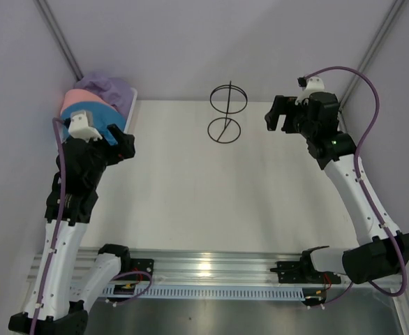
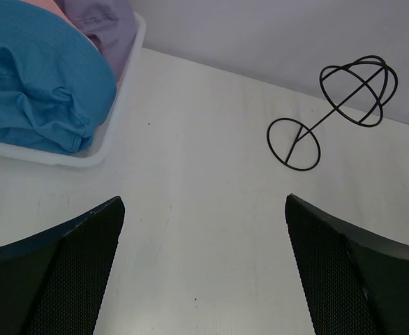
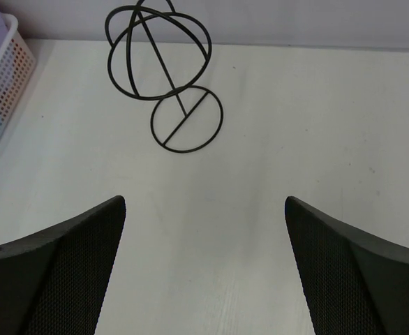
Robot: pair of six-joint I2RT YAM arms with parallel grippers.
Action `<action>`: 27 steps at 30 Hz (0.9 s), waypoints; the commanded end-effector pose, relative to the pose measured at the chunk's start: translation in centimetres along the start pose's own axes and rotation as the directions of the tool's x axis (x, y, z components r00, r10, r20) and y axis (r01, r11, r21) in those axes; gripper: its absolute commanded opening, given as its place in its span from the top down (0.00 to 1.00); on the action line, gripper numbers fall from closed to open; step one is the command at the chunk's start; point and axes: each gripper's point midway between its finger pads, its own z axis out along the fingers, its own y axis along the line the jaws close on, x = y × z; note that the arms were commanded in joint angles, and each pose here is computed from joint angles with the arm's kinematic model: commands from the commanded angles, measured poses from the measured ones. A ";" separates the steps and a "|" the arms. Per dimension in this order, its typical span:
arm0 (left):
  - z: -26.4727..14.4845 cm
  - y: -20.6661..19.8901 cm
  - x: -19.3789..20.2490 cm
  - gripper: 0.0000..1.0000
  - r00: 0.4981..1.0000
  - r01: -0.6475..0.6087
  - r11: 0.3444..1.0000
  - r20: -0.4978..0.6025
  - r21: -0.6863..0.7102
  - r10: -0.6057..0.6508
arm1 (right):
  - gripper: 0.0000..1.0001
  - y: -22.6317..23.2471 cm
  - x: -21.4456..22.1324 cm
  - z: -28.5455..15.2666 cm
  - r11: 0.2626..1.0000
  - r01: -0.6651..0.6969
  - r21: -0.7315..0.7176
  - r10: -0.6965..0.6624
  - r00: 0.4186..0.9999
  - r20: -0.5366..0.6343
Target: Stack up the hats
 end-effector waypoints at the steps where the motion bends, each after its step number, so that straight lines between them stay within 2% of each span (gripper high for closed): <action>1: 0.6 0.9 -0.3 0.01 0.999 0.027 0.998 0.023 -0.060 -0.025 | 0.01 0.9 -0.8 -0.5 0.997 -0.076 -0.028 0.077 0.995 0.056; 3: 1.0 1.3 0.4 0.00 0.999 0.033 0.996 0.005 -0.082 -0.032 | 0.00 1.6 -0.2 -0.6 0.988 -0.143 -0.062 0.147 0.987 0.058; 5: 1.9 0.9 1.1 0.01 0.999 0.036 0.998 -0.016 -0.059 -0.037 | 0.00 1.9 1.9 -0.2 0.986 -0.155 -0.062 0.157 0.987 0.039; 7: 2.7 0.5 1.7 0.00 0.998 0.037 0.998 -0.057 -0.043 -0.040 | 0.00 2.5 3.5 -0.1 0.991 -0.128 -0.046 0.129 0.991 0.030; 9: 4.1 1.2 2.1 0.00 0.994 0.028 0.995 -0.104 -0.100 -0.038 | 0.00 2.1 3.7 0.2 0.996 -0.087 0.010 0.087 0.996 0.036; 12: 6.0 3.5 1.2 0.00 0.990 0.057 0.976 -0.118 -0.208 -0.083 | 0.00 2.2 3.4 0.7 0.998 -0.048 0.050 0.047 0.999 0.009; 13: 6.6 5.7 0.8 0.00 0.987 0.093 0.964 -0.107 -0.251 -0.123 | 0.00 2.2 3.5 0.9 0.997 -0.047 0.057 0.047 0.999 -0.001; 14: 7.3 5.5 0.7 0.00 0.980 0.128 0.969 -0.123 -0.213 -0.156 | 0.00 2.3 3.6 1.3 0.997 -0.054 0.056 0.055 0.998 -0.009; 18: 10.8 11.5 1.3 0.00 0.945 0.254 0.909 -0.117 -0.329 -0.307 | 0.00 2.9 4.9 2.2 0.998 -0.063 0.025 0.064 0.998 -0.027; 19: 11.0 12.8 0.1 0.01 0.943 0.275 0.898 -0.085 -0.344 -0.322 | 0.00 2.8 5.1 2.4 0.997 -0.069 0.030 0.070 0.997 -0.027; 24: 14.6 15.8 -1.3 0.05 0.955 0.263 0.892 -0.031 -0.368 -0.295 | 0.00 1.9 6.7 4.3 0.997 -0.043 0.066 0.045 0.998 -0.035; 27: 17.2 17.7 -0.3 0.08 0.953 0.257 0.876 -0.045 -0.409 -0.300 | 0.00 1.4 6.7 5.8 0.996 -0.005 0.093 0.010 0.999 -0.049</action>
